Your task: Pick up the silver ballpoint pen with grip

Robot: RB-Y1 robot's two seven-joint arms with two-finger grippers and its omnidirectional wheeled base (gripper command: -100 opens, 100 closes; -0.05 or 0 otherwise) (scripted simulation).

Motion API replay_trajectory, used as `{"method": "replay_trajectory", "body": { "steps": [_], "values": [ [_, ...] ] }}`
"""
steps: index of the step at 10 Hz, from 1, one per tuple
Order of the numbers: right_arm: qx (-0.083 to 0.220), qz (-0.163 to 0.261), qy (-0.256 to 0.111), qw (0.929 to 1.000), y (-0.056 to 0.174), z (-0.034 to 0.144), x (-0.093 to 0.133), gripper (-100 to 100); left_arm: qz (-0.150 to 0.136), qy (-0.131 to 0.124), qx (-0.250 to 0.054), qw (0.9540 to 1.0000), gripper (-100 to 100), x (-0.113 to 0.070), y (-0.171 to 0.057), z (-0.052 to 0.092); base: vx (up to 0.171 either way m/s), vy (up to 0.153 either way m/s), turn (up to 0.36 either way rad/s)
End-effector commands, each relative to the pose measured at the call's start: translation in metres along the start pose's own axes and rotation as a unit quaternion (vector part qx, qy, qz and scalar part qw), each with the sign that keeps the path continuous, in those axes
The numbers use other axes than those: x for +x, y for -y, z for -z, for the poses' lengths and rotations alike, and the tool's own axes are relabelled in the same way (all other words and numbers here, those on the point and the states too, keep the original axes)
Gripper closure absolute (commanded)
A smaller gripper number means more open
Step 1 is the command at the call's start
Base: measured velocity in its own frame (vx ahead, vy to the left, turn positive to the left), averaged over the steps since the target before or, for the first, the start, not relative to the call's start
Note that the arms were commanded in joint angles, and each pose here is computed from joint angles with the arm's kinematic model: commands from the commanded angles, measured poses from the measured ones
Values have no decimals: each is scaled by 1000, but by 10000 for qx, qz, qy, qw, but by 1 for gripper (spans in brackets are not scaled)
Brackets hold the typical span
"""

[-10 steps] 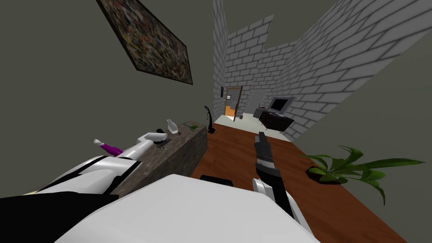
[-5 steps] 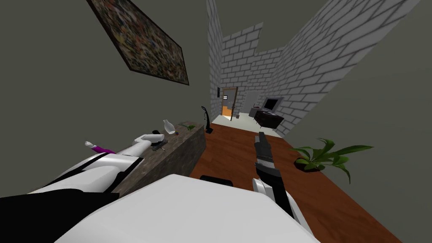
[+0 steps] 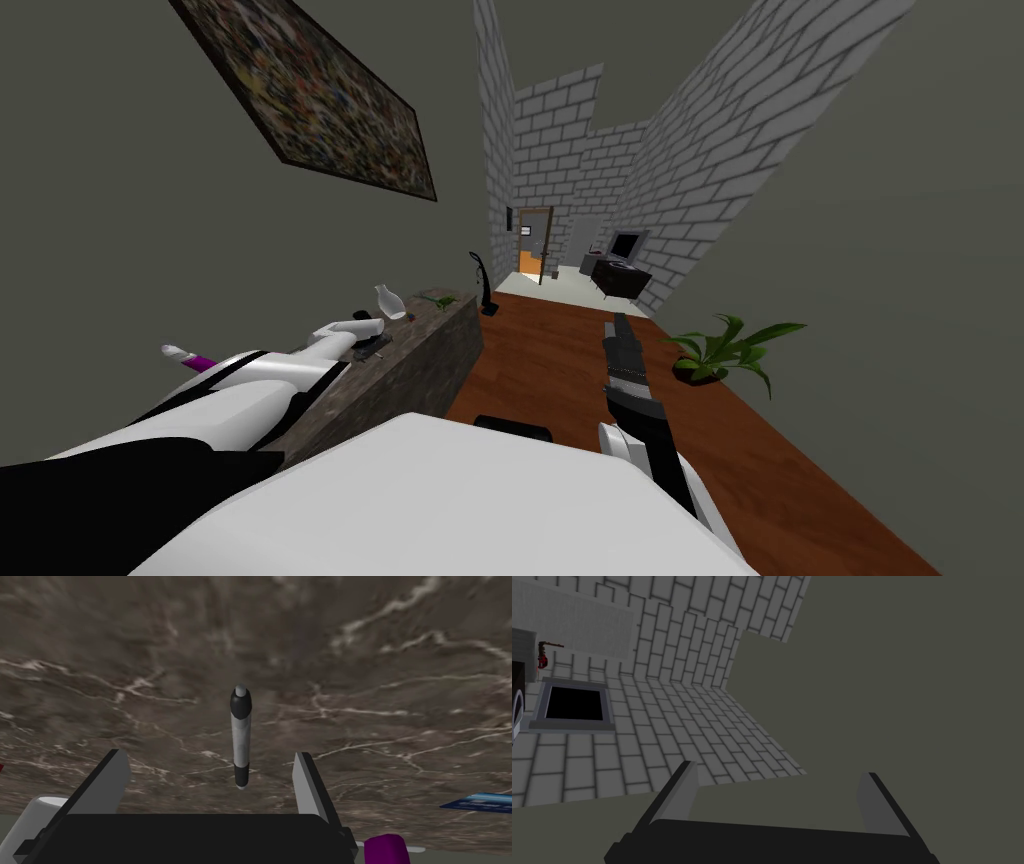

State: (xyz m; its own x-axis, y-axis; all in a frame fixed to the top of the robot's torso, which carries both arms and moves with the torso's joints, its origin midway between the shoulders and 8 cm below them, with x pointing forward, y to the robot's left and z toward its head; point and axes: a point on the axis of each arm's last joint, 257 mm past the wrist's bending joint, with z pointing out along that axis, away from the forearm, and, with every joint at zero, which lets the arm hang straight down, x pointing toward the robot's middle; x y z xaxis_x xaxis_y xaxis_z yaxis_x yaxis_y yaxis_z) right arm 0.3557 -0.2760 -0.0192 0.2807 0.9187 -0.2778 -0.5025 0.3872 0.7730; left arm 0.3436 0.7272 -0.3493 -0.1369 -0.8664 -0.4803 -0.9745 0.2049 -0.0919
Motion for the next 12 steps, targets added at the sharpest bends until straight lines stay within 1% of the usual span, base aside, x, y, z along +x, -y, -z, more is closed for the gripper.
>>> {"method": "replay_trajectory", "body": {
  "steps": [1,5,6,7,8,9,11,12],
  "values": [
    [0,0,0,10000,0,0,0,0,0,0,0,10000,100,0,0,0,-6,-3,-1],
    [0,0,0,10000,0,0,0,0,1,0,-3,10000,100,0,0,0,-2,0,1],
    [0,0,0,10000,0,0,0,0,1,0,-4,10000,0,0,0,0,0,0,0],
    [0,0,0,10000,0,0,0,0,14,-110,-270,9996,100,13,-21,-5,105,62,271],
    [2,2,0,10000,0,0,0,0,-7,-125,-316,9994,100,15,-26,-7,150,79,394],
    [2,3,0,10000,0,0,0,0,-9,-134,-366,9992,100,16,-32,-9,109,30,75],
    [0,0,0,10000,0,0,0,0,-251,28,55,9997,100,9,9,5,14,-2,-38],
    [0,0,0,10000,0,0,0,0,-251,28,55,9997,100,9,9,5,-9,-4,-38]
  ]
}}
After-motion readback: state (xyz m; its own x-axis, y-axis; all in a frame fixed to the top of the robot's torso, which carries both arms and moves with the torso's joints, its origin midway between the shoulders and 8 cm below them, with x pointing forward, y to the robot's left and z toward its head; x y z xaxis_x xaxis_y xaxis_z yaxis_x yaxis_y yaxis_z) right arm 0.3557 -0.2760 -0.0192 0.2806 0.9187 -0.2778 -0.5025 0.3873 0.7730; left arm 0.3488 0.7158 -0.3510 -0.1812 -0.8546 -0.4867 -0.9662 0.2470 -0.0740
